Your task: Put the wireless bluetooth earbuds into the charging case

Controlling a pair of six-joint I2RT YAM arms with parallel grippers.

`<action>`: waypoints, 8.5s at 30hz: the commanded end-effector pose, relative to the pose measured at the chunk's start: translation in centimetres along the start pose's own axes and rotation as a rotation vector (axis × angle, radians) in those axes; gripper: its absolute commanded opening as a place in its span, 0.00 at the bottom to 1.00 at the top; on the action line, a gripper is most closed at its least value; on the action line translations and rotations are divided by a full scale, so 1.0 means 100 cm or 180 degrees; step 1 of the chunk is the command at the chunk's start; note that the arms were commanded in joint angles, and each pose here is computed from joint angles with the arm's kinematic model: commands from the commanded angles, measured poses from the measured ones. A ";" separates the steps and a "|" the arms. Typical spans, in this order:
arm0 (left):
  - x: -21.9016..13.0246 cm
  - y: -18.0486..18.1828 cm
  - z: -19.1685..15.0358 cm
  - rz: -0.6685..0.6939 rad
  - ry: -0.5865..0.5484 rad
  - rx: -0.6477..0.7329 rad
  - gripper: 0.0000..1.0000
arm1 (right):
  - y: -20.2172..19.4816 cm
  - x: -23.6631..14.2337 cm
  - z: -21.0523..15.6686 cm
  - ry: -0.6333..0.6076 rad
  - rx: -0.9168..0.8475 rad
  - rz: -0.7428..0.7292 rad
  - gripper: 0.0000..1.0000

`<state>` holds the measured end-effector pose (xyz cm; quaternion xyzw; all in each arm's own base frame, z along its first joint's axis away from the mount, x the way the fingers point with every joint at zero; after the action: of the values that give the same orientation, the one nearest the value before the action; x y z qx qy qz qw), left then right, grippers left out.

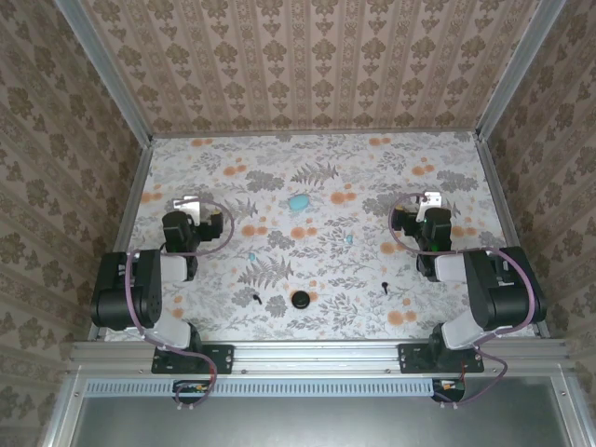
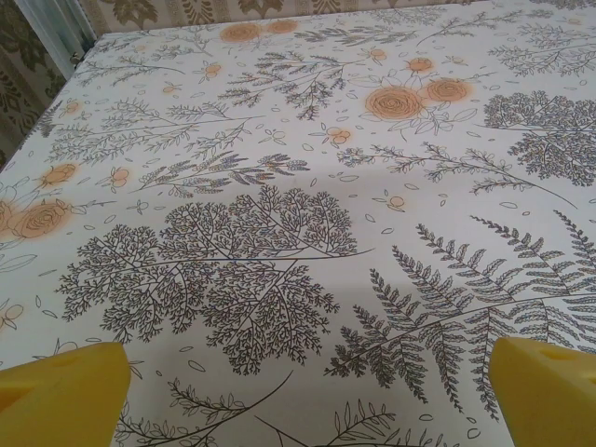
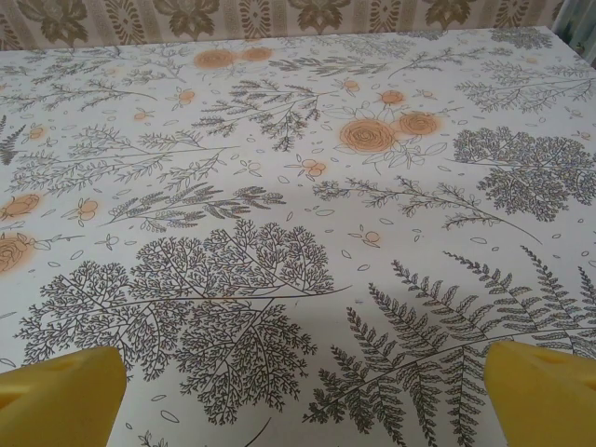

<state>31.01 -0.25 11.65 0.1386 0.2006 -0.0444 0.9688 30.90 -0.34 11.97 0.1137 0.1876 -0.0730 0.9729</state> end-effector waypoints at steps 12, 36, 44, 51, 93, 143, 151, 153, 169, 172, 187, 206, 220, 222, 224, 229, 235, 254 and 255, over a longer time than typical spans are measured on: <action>0.001 0.002 0.010 -0.0002 -0.0144 0.0049 1.00 | 0.006 0.002 0.009 -0.0123 -0.0029 0.0101 1.00; 0.001 0.002 0.011 -0.0002 -0.0152 0.0046 1.00 | 0.006 0.002 0.009 -0.0124 -0.0030 0.0105 1.00; 0.001 0.002 0.010 -0.0003 -0.0142 0.0046 1.00 | 0.006 0.002 0.009 -0.0117 -0.0029 0.0102 1.00; 0.000 0.004 0.011 0.0130 -0.0115 0.0043 1.00 | 0.006 0.001 0.010 -0.0133 -0.0026 0.0108 1.00; -0.114 -0.102 0.037 -0.0911 0.2391 -0.0762 1.00 | 0.267 -0.173 -0.128 0.3065 -0.2848 0.1855 0.93; -0.103 -0.128 0.028 -0.1884 0.2182 -0.1211 0.97 | 0.257 -0.143 -0.144 0.3499 -0.2620 0.1781 0.68; -0.100 -0.110 0.032 -0.1858 0.2106 -0.1452 0.97 | 0.250 -0.143 -0.147 0.3505 -0.2595 0.1701 0.69; -0.099 -0.109 0.032 -0.1889 0.2115 -0.1456 0.97 | 0.247 -0.144 -0.149 0.3533 -0.2583 0.1682 0.63; -0.116 -0.091 0.063 -0.2822 0.1694 -0.2157 0.84 | 0.246 -0.158 -0.085 0.2847 -0.2227 0.2032 0.43; -0.124 -0.093 0.076 -0.3100 0.1605 -0.2179 0.81 | 0.249 -0.163 -0.055 0.2587 -0.2088 0.2213 0.43; -0.162 -0.153 0.146 -0.4142 0.1485 -0.1735 0.73 | 0.252 -0.189 0.025 0.1791 -0.1886 0.2804 0.40; -0.155 -0.200 0.140 -0.4473 0.2004 -0.1594 0.50 | 0.245 -0.189 0.044 0.1563 -0.1516 0.2852 0.40; -0.145 -0.184 0.147 -0.4139 0.1688 -0.1798 0.01 | 0.236 -0.189 0.064 0.1508 -0.1029 0.2845 0.64; -0.140 -0.173 0.148 -0.4018 0.1442 -0.1937 0.00 | 0.232 -0.189 0.074 0.1503 -0.0730 0.2826 0.66; -0.135 -0.161 0.149 -0.3881 0.1162 -0.2114 0.00 | 0.225 -0.189 0.084 0.1506 -0.0369 0.2778 0.68; -0.134 -0.135 0.160 -0.3671 0.0405 -0.2379 0.00 | 0.214 -0.184 0.105 0.1575 0.0549 0.2603 0.67; -0.150 -0.124 0.189 -0.3751 -0.0230 -0.2290 0.00 | 0.227 -0.181 0.118 0.1721 0.1277 0.2880 0.65; -0.170 -0.113 0.220 -0.3716 -0.0903 -0.2662 0.00 | 0.265 -0.148 0.137 0.1772 0.2463 0.3378 0.53; -0.171 -0.113 0.220 -0.3723 -0.0901 -0.2671 0.00 | 0.266 -0.148 0.138 0.1768 0.2474 0.3390 0.52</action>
<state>22.64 -17.13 32.70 -0.3678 0.1625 -0.4793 0.7801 26.92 23.21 34.48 0.5239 0.3215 0.3602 0.7018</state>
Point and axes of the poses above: each hand's point on the last joint's axis, 136 mm out from that joint toward the fingers, its own x axis out along the fingers, its own y axis along the line the jaws close on, z = x × y, the point moved 9 cm from there along -x, back along the fingers, and after that the axes turned 12 degrees about x, right-handed, at the moved point
